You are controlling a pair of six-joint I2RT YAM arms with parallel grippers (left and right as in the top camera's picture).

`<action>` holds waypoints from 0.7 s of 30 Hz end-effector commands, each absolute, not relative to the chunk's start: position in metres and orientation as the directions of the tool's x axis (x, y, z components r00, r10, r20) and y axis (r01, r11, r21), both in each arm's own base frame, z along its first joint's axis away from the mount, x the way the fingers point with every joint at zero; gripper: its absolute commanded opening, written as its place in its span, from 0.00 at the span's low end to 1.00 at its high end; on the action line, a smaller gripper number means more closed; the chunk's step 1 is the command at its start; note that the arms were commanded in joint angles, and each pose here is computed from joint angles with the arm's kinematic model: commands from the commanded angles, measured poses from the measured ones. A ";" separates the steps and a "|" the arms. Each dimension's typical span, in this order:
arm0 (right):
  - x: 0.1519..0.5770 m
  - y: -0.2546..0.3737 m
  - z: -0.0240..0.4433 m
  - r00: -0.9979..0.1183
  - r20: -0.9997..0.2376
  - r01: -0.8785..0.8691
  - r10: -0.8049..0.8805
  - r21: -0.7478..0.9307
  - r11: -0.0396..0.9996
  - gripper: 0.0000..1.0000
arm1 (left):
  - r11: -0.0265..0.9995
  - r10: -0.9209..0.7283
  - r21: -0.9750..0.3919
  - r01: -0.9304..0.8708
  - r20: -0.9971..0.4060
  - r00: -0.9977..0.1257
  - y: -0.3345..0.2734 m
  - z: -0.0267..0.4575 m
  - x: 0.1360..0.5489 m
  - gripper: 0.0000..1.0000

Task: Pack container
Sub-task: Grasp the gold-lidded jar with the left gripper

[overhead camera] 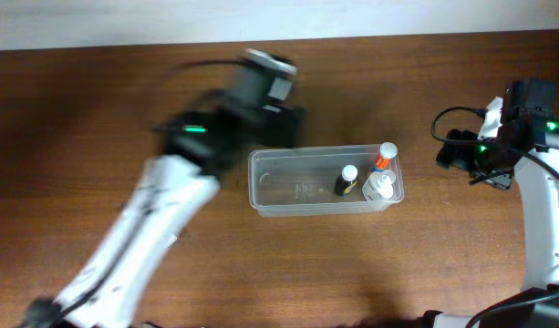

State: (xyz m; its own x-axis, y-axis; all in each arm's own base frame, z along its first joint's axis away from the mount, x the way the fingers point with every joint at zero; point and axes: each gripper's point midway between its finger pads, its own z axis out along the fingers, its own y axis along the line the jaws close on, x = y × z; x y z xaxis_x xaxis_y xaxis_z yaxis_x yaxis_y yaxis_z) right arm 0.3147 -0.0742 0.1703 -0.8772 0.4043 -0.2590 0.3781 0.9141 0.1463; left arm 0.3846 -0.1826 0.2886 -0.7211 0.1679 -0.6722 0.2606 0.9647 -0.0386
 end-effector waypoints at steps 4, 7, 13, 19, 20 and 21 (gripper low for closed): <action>0.316 -0.074 0.172 -0.875 -0.263 0.378 0.406 0.152 0.913 0.85 | 0.998 -0.042 -0.068 -0.012 -0.458 -0.888 -0.082 0.220 0.396 0.99; 0.316 -0.074 0.172 -0.875 -0.263 0.378 0.406 0.152 0.913 0.85 | 0.990 -0.107 -0.120 -0.071 -0.329 -0.938 -0.064 0.175 0.394 0.99; 0.316 -0.074 0.172 -0.875 -0.263 0.378 0.406 0.152 0.913 0.85 | 0.983 -0.151 -0.113 -0.144 -0.061 -0.987 -0.052 0.082 0.376 0.99; 0.316 -0.074 0.172 -0.875 -0.263 0.378 0.406 0.152 0.913 0.85 | 0.987 -0.135 -0.081 -0.140 0.061 -0.989 -0.057 0.035 0.369 0.99; 0.316 -0.074 0.172 -0.875 -0.263 0.378 0.406 0.152 0.913 0.85 | 0.987 -0.135 -0.077 -0.141 0.078 -0.988 -0.057 0.030 0.368 0.99; 0.316 -0.075 0.172 -0.875 -0.263 0.378 0.406 0.152 0.913 0.85 | 0.987 -0.135 -0.074 -0.142 0.089 -0.987 -0.057 0.026 0.367 0.98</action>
